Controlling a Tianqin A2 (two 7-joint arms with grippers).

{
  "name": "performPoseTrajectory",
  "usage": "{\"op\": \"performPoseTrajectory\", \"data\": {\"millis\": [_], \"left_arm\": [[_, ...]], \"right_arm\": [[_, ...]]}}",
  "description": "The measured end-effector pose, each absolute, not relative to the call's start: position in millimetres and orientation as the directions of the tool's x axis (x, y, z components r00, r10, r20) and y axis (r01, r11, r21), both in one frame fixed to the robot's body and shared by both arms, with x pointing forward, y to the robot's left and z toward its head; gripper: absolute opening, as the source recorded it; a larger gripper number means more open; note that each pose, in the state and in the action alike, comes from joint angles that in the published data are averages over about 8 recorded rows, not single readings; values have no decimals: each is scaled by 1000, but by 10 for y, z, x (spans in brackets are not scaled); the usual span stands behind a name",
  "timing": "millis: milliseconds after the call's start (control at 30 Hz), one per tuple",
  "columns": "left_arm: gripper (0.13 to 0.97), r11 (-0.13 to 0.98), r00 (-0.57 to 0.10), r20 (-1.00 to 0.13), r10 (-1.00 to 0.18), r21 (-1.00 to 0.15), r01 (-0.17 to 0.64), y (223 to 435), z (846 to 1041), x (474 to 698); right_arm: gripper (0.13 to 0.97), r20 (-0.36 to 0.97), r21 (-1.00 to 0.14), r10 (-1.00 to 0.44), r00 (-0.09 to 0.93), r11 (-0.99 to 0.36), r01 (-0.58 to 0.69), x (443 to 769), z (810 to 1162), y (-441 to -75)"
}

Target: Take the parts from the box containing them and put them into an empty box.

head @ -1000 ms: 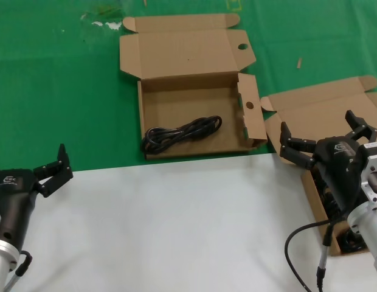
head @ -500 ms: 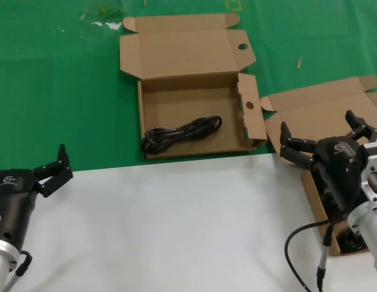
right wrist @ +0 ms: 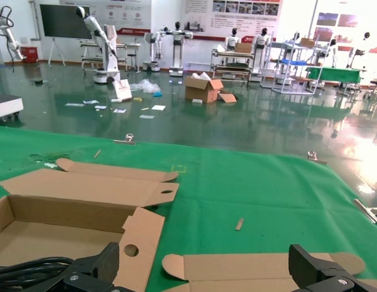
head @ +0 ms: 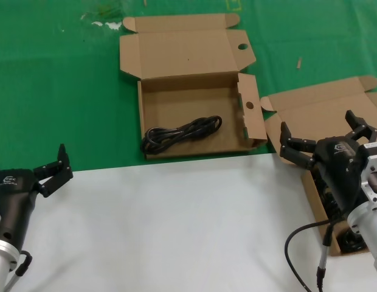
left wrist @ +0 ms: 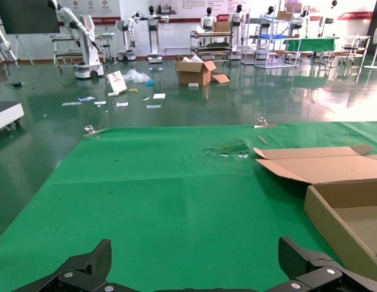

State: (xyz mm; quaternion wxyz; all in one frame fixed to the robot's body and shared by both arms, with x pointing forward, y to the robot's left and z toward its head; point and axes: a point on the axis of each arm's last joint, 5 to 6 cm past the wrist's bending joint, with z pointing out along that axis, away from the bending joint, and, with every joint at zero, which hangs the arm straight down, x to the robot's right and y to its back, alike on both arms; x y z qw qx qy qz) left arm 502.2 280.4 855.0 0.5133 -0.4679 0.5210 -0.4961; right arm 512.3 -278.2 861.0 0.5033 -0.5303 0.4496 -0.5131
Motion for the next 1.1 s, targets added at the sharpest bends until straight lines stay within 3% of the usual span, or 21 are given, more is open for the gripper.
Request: {"op": "performPoseTrajectory", "data": {"millis": [1100], "left_arm": [[966, 70, -35, -71, -997, -997, 22, 2804, 8550, 5022]], "right_arm": [[966, 92, -995, -993, 69, -89, 40, 5123, 8610, -2782]]}}
